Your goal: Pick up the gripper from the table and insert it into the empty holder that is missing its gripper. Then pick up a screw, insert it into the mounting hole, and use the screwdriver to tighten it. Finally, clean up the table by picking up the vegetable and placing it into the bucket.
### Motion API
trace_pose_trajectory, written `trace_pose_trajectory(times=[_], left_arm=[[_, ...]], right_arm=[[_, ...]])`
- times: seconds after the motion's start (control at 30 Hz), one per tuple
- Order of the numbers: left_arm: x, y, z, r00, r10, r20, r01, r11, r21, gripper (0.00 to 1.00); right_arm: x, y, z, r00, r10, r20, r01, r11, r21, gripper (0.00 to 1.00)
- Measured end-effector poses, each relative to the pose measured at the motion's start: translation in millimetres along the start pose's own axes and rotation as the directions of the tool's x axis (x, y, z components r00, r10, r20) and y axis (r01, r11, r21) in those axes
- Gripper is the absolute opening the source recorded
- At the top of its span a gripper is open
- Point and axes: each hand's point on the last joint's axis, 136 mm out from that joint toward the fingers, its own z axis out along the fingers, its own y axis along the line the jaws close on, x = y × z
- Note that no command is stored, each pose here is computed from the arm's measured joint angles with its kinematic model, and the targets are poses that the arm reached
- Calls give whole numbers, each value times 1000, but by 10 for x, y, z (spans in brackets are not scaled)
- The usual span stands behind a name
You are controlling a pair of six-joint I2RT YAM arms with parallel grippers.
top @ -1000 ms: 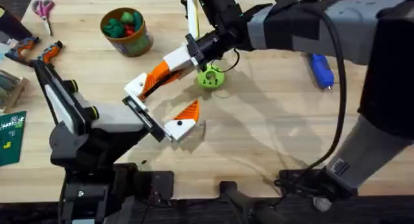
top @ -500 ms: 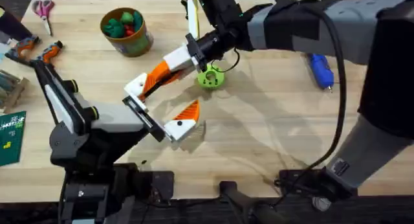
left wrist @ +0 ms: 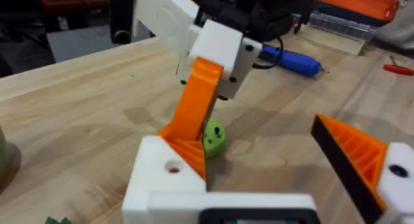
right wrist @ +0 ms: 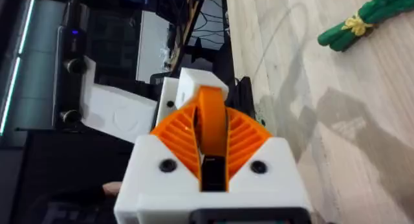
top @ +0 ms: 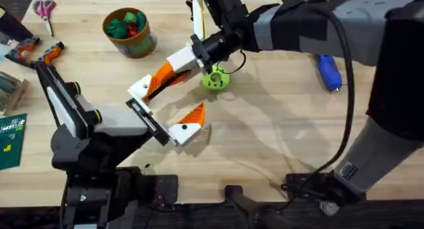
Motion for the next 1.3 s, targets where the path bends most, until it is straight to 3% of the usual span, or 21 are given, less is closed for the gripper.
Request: trace_pose_trajectory(times=[0.23,0.33,0.4,0.5,0.57,0.63,0.67,0.83,1.0,1.1,1.13,1.3], left_arm=[[2,-32,1,1000,5,-1,-5,1000,18,986],[8,-98,4,1000,19,-3,-19,998,54,986],[22,-217,1,1000,19,-8,-18,993,119,986],[25,-235,-1,1000,18,-8,-17,991,130,986],[26,-241,-2,1000,18,-9,-17,991,134,986],[26,-243,-2,1000,18,-9,-17,991,135,986],[26,-243,-2,1000,18,-9,-17,991,135,986],[26,-244,-3,1000,18,-9,-17,991,135,986],[25,-244,-3,1000,18,-9,-17,991,135,986],[26,-244,-3,1000,18,-9,-17,991,135,986],[26,-244,-3,1000,18,-9,-17,991,135,986],[26,-244,-3,1000,18,-9,-17,991,135,986]], right_arm=[[1,12,-15,1000,1,-1,-1,1000,-10,195],[5,23,-31,1000,5,-4,-5,1000,-20,275],[-6,2,-73,1000,11,0,-11,999,-32,467],[-35,-20,-137,1000,15,15,-15,999,-29,545],[-61,-40,-197,999,16,28,-15,1000,-26,665],[-94,-65,-266,999,11,45,-10,1000,-19,940],[-113,-91,-304,998,9,57,-9,1000,-10,979],[-196,-448,-541,986,77,150,-100,984,150,992],[-197,-859,-865,966,104,235,-182,923,338,992],[-72,-1071,-1043,959,137,249,-239,864,444,992],[18,-1084,-1164,963,126,237,-238,809,538,992],[219,-806,-1443,973,87,212,-213,686,695,993]])
